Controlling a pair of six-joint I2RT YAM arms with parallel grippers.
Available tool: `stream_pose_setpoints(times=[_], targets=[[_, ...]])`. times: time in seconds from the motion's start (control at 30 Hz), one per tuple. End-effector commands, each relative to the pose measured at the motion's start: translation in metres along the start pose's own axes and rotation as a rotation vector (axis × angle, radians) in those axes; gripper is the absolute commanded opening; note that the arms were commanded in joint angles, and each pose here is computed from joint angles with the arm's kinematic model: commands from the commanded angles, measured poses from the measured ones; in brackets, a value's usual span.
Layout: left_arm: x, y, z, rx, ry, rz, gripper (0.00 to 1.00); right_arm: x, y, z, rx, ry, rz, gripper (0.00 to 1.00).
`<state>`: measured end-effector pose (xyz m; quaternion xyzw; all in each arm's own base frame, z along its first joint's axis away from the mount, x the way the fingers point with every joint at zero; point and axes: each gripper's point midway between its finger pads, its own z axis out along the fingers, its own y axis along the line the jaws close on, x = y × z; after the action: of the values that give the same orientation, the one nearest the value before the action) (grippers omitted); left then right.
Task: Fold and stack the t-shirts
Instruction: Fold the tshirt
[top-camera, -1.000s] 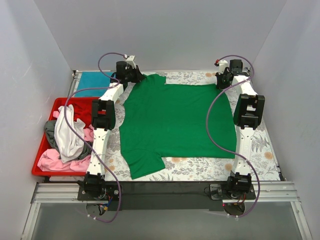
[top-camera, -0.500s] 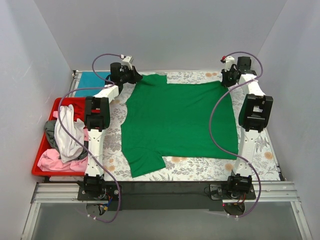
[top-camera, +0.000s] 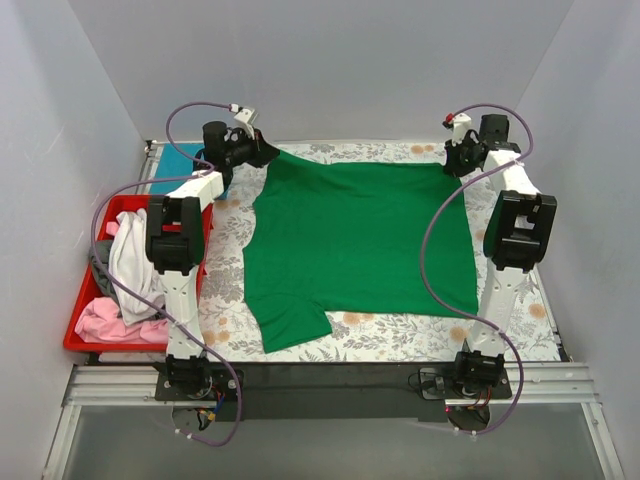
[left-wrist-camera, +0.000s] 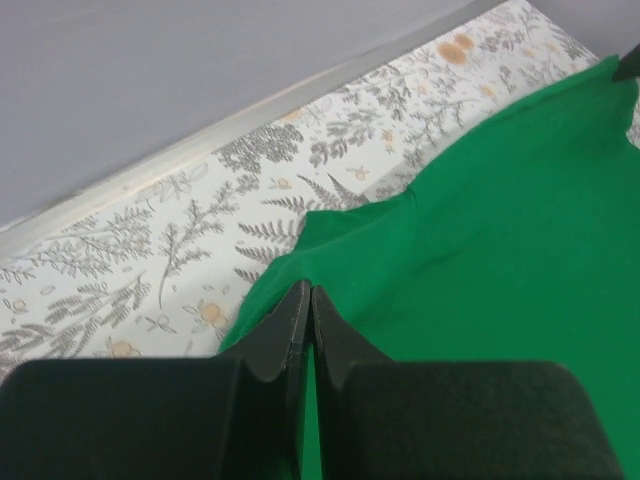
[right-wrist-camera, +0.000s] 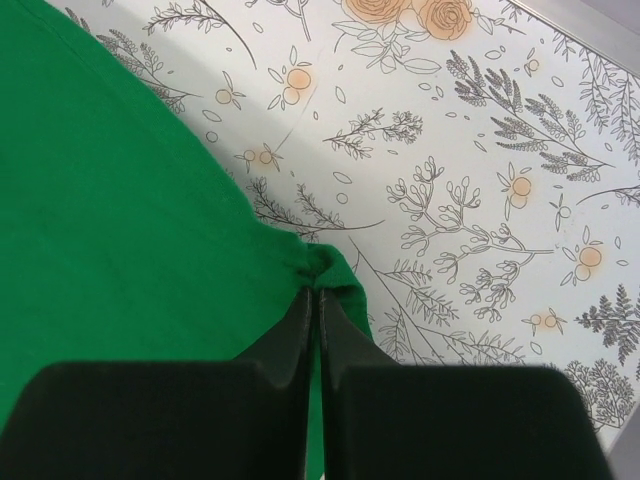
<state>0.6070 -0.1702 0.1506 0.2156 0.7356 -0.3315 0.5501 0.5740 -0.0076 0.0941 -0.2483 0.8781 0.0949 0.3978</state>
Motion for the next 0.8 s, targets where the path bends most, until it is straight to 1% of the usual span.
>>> stream_pose_setpoints(times=[0.0, 0.07, 0.1, 0.17, 0.2, 0.23, 0.3, 0.33, 0.4, 0.43, 0.47, 0.67, 0.77], targets=[[-0.040, -0.030, -0.027, 0.041, -0.041, 0.094, 0.00, -0.032, -0.004, -0.032, 0.030, -0.080, -0.070, 0.01], [-0.033, -0.033, -0.033, 0.034, -0.023, 0.083, 0.00, -0.030, -0.003, -0.035, 0.020, -0.080, -0.076, 0.01], [-0.022, -0.035, -0.036, 0.034, -0.005, 0.068, 0.00, -0.027, -0.001, -0.037, 0.015, -0.077, -0.077, 0.01], [-0.024, -0.044, -0.045, 0.040, -0.003, 0.076, 0.00, -0.024, 0.002, -0.038, 0.004, -0.071, -0.086, 0.01], [-0.014, -0.047, -0.048, 0.043, 0.016, 0.058, 0.00, -0.022, 0.003, -0.039, -0.001, -0.069, -0.089, 0.01], [-0.019, -0.052, -0.054, 0.047, 0.014, 0.065, 0.00, -0.020, 0.006, -0.040, -0.012, -0.062, -0.089, 0.01], [-0.015, -0.059, -0.060, 0.055, 0.028, 0.060, 0.00, -0.017, 0.009, -0.041, -0.027, -0.055, -0.098, 0.01], [-0.006, -0.062, -0.064, 0.056, 0.049, 0.043, 0.00, -0.013, 0.012, -0.040, -0.036, -0.045, -0.094, 0.01], [-0.007, -0.067, -0.071, 0.056, 0.058, 0.059, 0.00, -0.010, 0.015, -0.041, -0.047, -0.039, -0.105, 0.01], [0.004, -0.070, -0.075, 0.058, 0.085, 0.039, 0.00, -0.005, 0.016, -0.040, -0.053, -0.029, -0.103, 0.01], [0.006, -0.074, -0.079, 0.065, 0.098, 0.045, 0.00, 0.001, 0.018, -0.039, -0.061, -0.017, -0.115, 0.01], [0.035, -0.083, -0.096, 0.055, 0.161, 0.033, 0.00, 0.019, 0.024, -0.043, -0.081, 0.015, -0.141, 0.01], [0.042, -0.083, -0.100, 0.047, 0.176, 0.037, 0.00, 0.021, 0.024, -0.048, -0.076, 0.017, -0.162, 0.01]])
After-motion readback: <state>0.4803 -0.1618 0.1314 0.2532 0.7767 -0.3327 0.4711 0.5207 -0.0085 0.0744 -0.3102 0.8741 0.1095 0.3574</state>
